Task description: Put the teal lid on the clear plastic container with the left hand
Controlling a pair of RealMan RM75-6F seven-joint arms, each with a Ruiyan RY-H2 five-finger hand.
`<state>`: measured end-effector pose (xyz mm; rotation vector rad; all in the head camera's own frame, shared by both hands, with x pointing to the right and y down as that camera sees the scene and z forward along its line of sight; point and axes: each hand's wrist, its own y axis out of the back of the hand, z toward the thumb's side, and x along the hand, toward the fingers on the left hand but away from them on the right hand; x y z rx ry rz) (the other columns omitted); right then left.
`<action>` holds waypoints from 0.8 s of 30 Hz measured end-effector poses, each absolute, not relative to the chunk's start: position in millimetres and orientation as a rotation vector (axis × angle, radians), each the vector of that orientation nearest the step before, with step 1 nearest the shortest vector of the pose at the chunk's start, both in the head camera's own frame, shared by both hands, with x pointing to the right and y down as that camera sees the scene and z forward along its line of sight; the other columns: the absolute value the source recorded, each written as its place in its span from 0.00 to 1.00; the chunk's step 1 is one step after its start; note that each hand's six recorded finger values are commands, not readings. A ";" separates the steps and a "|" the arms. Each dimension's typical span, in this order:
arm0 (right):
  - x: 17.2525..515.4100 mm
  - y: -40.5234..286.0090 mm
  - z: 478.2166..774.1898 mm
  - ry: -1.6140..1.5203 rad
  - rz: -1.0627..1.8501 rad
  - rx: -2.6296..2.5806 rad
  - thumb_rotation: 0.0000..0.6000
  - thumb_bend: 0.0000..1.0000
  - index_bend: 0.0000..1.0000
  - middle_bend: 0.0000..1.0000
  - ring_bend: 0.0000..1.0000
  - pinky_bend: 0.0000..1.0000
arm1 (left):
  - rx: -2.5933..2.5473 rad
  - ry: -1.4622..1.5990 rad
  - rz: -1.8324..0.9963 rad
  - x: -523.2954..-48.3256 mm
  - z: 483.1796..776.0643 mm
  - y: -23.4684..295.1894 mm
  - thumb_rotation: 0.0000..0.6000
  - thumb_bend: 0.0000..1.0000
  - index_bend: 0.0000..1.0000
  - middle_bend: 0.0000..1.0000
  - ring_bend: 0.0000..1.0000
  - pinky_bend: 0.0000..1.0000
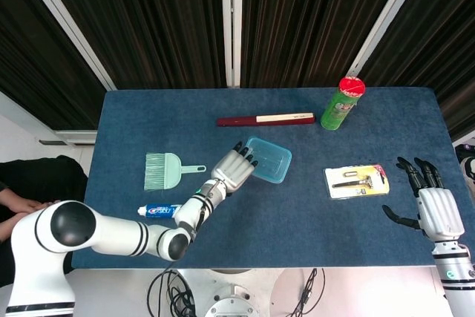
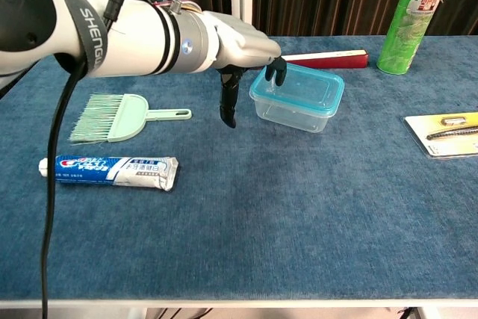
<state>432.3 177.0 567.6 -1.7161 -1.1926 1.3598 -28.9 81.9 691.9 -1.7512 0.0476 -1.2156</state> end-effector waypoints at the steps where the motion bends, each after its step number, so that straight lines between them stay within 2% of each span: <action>1: 432.2 176.9 567.7 -1.192 1.360 -1.716 1.00 0.15 0.00 0.17 0.00 0.00 | -1.751 0.046 -1.219 -29.6 693.1 82.3 1.00 0.02 0.21 0.18 0.08 0.06; 19: 432.9 178.3 568.2 -1.196 1.366 -1.716 1.00 0.15 0.00 0.17 0.00 0.00 | -1.740 -0.001 -1.247 -30.8 707.9 92.9 1.00 0.02 0.21 0.18 0.08 0.06; 24: 433.8 178.6 567.3 -1.198 1.366 -1.712 1.00 0.15 0.00 0.17 0.00 0.00 | -1.741 0.014 -1.237 -28.0 704.3 90.7 1.00 0.02 0.21 0.18 0.08 0.06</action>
